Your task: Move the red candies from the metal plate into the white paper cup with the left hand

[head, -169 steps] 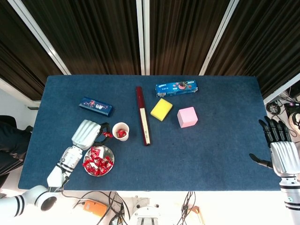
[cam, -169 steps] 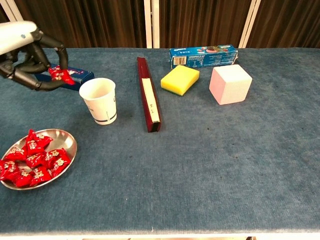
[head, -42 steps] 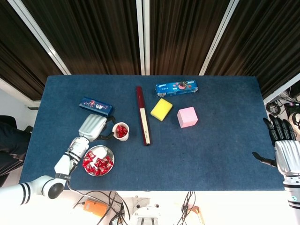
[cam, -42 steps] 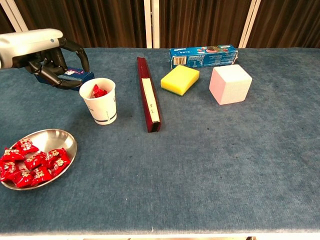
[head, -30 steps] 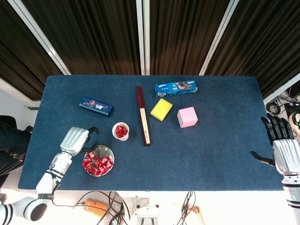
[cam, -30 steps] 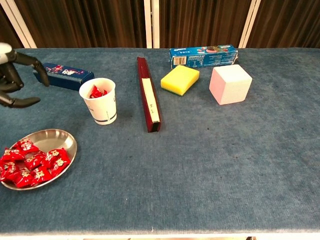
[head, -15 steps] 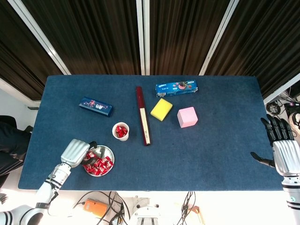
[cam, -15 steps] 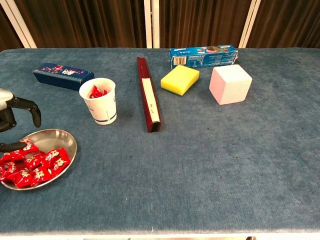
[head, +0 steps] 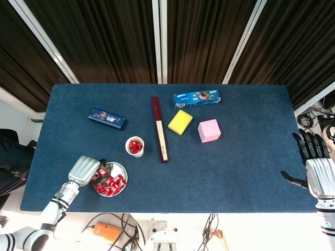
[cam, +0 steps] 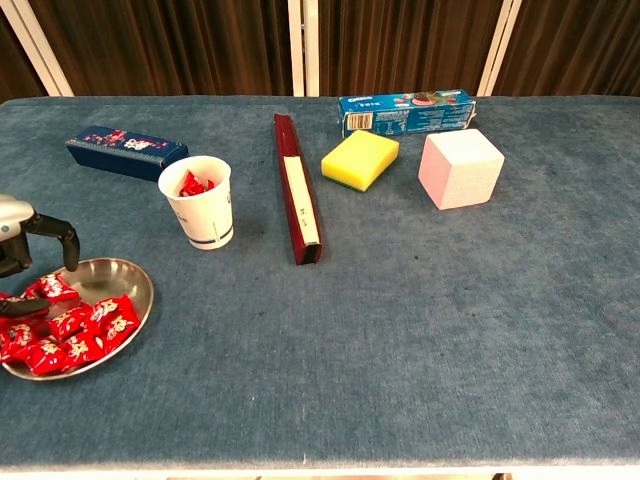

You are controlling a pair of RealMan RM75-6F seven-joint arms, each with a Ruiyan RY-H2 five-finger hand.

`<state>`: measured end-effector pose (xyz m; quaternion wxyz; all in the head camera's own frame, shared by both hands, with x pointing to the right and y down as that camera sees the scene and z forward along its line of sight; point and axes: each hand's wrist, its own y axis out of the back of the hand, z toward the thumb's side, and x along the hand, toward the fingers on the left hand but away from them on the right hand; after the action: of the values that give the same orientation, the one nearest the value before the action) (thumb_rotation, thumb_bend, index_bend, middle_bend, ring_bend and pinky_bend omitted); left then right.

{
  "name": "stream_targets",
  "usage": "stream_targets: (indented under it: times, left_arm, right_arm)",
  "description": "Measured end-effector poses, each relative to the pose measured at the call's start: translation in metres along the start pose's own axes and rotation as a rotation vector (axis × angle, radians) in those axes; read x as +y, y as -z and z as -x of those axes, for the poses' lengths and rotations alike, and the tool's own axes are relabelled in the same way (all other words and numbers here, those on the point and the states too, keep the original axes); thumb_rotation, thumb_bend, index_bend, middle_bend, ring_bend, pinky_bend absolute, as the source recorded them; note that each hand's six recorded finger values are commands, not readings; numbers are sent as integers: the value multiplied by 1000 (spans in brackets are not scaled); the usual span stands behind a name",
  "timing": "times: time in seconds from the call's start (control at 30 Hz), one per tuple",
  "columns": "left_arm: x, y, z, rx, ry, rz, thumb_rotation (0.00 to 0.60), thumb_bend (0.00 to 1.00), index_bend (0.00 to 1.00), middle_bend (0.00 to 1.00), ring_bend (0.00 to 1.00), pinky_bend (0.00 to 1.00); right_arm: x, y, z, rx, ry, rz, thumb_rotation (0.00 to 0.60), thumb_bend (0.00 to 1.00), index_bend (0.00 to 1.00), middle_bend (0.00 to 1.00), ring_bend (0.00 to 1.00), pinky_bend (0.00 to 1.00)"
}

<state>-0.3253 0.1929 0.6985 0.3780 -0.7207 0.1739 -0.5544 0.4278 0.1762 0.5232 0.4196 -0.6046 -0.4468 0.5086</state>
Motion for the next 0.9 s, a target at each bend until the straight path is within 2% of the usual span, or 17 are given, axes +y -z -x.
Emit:
stream_targets:
  times: [0.33, 0.67, 0.9]
  left_arm:
    - [-4, 1, -3, -1, 19, -23, 600, 245, 452, 966, 863, 744]
    - [-10, 3, -5, 4, 50, -39, 600, 390, 561, 966, 863, 744]
    - [0, -5, -3, -18, 16, 8, 600, 392, 569, 966, 863, 744]
  right_arm:
    - [0, 0, 0, -2, -1, -2, 600, 165, 0, 63, 0, 9]
    - [0, 1, 0, -6, -2, -2, 600, 165, 0, 62, 0, 9]
    - [0, 1, 1, -3, 0, 0, 600, 165, 0, 62, 0, 9]
